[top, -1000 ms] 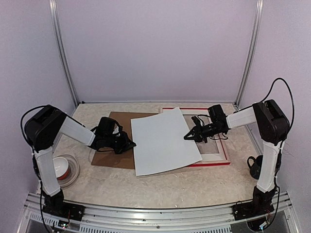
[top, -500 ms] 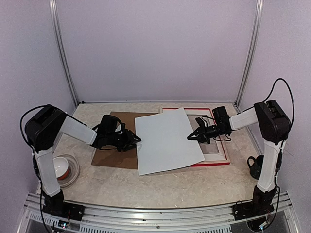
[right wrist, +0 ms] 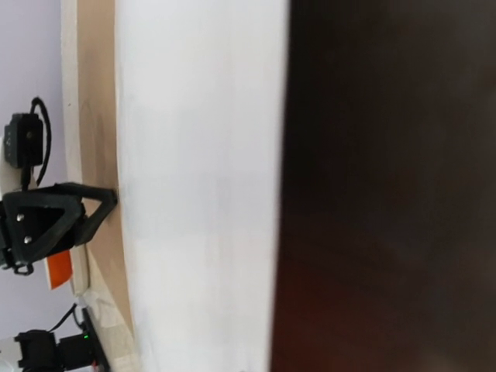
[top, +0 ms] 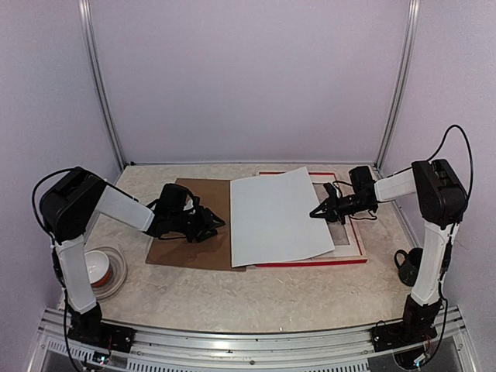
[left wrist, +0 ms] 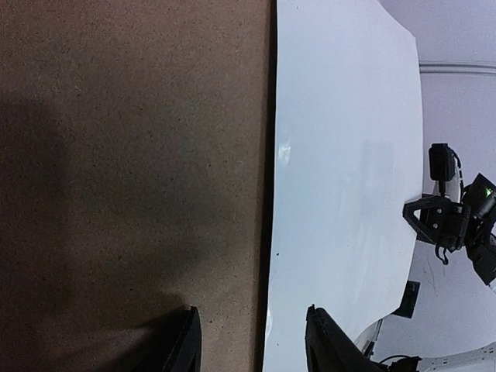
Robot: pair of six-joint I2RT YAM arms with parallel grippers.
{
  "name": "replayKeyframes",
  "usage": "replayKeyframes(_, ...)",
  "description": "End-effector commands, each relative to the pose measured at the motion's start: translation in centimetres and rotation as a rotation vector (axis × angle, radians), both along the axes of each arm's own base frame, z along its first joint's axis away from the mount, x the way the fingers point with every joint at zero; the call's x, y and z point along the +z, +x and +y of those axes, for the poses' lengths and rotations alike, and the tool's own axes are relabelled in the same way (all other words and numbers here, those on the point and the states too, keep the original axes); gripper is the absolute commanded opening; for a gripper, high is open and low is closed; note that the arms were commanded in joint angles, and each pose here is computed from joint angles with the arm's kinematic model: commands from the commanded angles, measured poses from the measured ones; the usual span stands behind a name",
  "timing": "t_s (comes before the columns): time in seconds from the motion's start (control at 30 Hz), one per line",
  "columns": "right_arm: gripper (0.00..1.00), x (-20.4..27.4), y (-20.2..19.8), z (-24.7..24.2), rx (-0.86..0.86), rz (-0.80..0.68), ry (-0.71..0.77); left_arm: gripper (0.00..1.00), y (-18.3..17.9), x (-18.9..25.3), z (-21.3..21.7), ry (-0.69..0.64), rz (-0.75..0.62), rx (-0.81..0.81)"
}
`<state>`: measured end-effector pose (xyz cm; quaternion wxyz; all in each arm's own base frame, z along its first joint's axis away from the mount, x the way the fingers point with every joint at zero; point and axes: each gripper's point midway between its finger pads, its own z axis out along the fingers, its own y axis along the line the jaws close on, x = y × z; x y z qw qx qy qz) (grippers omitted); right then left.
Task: Put the photo into the frame
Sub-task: Place the photo on the mat board.
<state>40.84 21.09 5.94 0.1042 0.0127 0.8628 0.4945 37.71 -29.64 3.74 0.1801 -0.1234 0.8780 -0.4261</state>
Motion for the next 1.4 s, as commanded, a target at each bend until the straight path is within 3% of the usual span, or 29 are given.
replayKeyframes(0.0,0.0,1.2,1.3,-1.4,-0.009,-0.055,-0.05,0.47,-0.9,-1.5,0.9,0.039,0.041,0.013)
replayKeyframes(0.7,0.0,-1.0,2.3,-5.5,-0.038,-0.047,-0.253,0.47,-0.8,-1.9,1.0,0.029,0.049,0.019)
replayKeyframes(1.0,0.0,-1.1,2.5,-6.9,-0.062,-0.05,-0.321,0.71,-0.9,-1.7,0.9,0.03,0.045,0.021)
replayKeyframes(1.2,0.0,-1.6,2.4,-7.2,-0.063,-0.039,-0.337,0.98,-0.9,-1.6,0.7,0.027,0.044,0.017)
replayKeyframes(1.37,0.0,-1.6,2.5,-7.5,-0.07,-0.041,-0.352,0.99,-0.9,-1.6,0.7,0.029,0.045,0.017)
